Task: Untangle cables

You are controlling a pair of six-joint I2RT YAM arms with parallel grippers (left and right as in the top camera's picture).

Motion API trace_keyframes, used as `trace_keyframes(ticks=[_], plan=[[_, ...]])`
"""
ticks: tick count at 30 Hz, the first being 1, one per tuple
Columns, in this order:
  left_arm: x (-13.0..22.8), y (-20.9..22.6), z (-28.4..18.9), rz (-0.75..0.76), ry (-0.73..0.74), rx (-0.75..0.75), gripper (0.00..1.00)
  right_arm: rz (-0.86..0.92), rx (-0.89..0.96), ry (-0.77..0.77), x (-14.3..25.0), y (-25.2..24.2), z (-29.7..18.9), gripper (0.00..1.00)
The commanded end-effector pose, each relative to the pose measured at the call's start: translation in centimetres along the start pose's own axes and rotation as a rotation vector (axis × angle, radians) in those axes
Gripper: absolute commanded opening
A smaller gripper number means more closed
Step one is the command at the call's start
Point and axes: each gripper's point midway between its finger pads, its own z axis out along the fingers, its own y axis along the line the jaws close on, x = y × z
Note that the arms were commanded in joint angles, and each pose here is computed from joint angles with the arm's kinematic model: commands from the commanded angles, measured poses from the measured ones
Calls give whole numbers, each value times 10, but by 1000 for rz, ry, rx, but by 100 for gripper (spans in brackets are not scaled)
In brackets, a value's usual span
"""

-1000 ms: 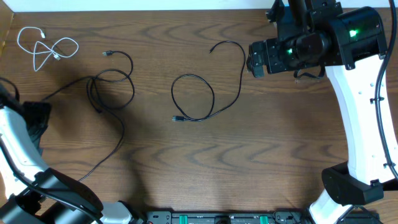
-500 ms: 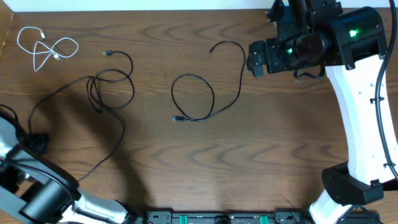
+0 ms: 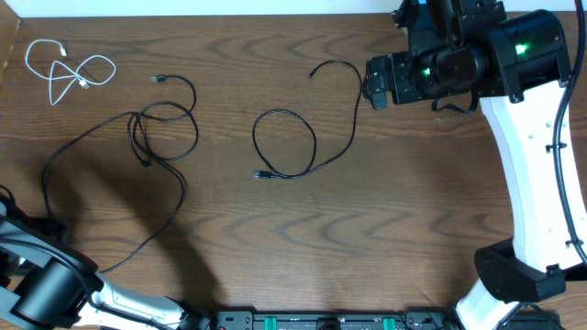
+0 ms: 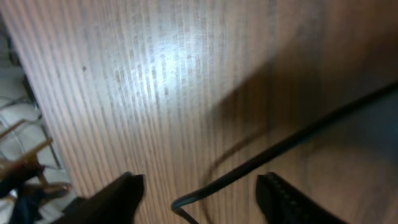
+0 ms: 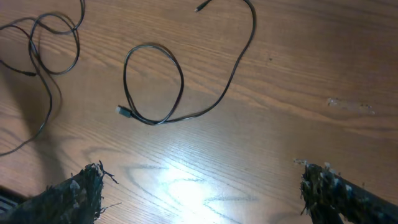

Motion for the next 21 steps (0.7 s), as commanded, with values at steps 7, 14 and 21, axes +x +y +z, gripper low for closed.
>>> trace_keyframes(ticks=[7,14,21], plan=[[10,-7,19,26,32,26,54,-15,-9,-3,-1,3,-1,99],[12,-13,31,21,19,49,26,-14,-8,-1,0,3,-1,99],[-7,-68,-9,13,14,356,7,-15,-10,-9,-2,3,-1,99]])
